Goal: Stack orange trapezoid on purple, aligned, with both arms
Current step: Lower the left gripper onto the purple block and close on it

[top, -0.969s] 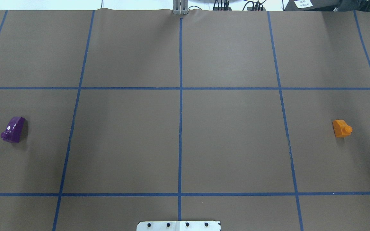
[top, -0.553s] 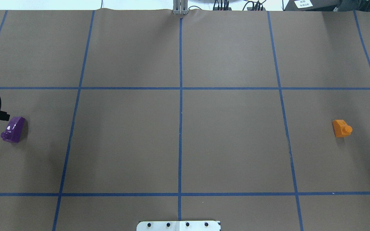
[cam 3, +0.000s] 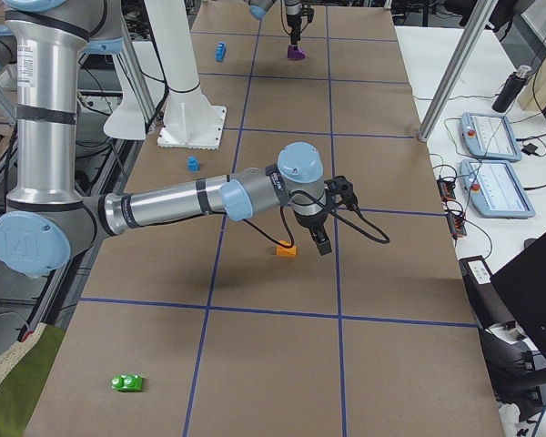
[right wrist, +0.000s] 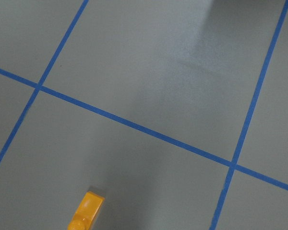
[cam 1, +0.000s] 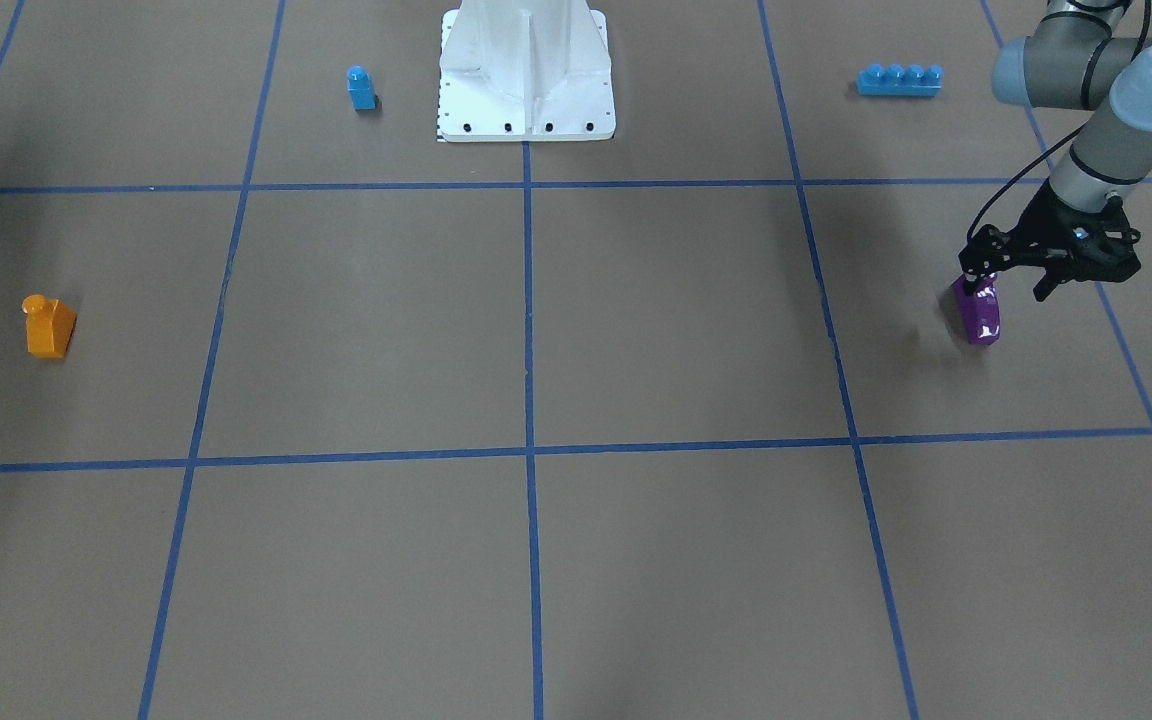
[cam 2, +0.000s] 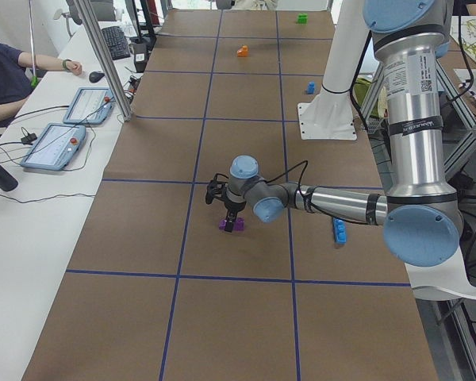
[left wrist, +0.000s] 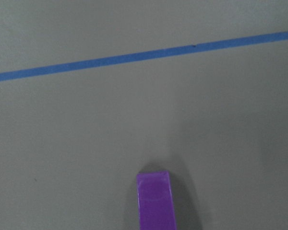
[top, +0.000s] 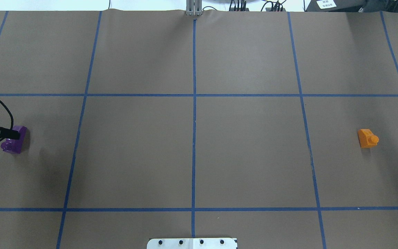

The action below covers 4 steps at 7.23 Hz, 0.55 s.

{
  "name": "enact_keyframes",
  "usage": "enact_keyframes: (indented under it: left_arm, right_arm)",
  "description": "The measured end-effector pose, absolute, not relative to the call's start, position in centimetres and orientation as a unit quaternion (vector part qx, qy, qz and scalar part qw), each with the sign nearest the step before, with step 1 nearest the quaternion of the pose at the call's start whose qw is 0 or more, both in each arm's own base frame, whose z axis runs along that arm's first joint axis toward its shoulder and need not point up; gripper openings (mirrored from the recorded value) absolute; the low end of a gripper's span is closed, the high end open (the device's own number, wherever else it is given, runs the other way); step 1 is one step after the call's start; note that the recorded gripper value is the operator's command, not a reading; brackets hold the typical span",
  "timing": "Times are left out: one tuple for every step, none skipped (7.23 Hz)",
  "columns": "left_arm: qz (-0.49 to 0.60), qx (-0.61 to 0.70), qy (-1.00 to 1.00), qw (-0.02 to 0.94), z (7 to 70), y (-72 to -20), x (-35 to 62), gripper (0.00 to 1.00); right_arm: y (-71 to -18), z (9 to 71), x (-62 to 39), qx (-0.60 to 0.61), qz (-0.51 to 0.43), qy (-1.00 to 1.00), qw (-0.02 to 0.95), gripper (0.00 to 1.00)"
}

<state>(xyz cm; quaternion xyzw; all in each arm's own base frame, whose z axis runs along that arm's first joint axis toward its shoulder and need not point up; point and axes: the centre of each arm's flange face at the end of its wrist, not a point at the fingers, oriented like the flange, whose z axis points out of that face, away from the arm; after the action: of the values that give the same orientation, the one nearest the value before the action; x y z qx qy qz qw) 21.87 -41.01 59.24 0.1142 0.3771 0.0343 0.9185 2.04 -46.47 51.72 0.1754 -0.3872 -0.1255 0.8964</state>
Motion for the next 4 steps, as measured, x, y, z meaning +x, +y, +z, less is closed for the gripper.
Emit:
enact_keyframes:
  left_arm:
    - [0.035,0.113,0.38,0.917,59.5,-40.8,22.4,0.84]
    - [0.033,0.109,0.382,0.917,59.6,-40.5,22.9,0.68]
    - [0.031,0.106,0.382,0.917,59.6,-40.3,23.2,0.53]
    - [0.03,0.105,0.382,0.918,59.7,-40.2,23.4,0.43]
  right_arm:
    - [-46.5,51.7,2.0,0.175,-0.125,-0.387,0.896,1.0]
    - [-46.5,51.8,2.0,0.175,-0.125,-0.387,0.897,1.0]
    - [-46.4,51.8,2.0,0.175,-0.125,-0.387,0.897,1.0]
    - [-46.4,51.8,2.0,0.175,-0.125,-0.387,0.897,1.0]
